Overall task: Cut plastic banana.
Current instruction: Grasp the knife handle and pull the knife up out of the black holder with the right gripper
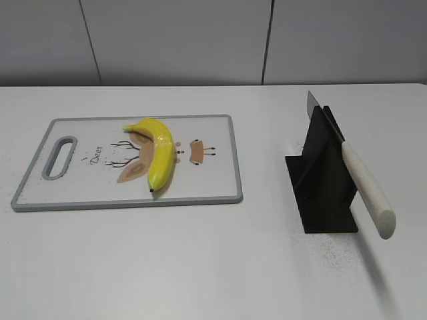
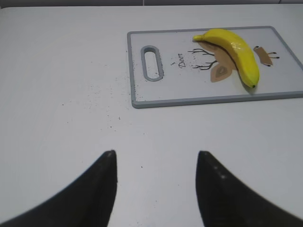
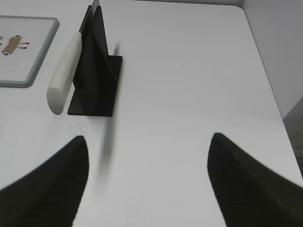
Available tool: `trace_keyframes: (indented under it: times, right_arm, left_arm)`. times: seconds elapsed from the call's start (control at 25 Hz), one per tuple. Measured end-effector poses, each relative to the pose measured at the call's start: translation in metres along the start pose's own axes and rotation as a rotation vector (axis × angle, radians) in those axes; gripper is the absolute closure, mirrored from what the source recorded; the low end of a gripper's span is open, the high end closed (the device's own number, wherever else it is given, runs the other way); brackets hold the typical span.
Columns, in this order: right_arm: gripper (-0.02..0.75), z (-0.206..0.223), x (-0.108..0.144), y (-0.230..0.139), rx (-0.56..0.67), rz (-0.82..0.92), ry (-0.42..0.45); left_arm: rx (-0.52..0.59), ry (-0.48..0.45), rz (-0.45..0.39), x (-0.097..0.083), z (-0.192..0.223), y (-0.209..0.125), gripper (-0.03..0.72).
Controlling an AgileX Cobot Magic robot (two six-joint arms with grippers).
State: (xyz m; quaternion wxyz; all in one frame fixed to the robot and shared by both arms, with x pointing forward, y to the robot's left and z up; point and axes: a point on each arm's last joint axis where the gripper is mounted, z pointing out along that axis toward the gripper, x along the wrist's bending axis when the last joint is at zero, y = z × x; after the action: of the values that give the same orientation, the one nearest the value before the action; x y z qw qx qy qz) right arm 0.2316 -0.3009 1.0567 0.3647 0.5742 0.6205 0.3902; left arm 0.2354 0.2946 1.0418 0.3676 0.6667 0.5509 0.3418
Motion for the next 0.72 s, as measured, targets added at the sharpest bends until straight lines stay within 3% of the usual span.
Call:
trace_keyframes:
  times: [0.72]
  right_arm:
    - [0.146,0.0,0.0,0.0,0.0,0.0,0.0]
  left_arm:
    - [0.0,0.0,0.0,0.0,0.0,0.0,0.162]
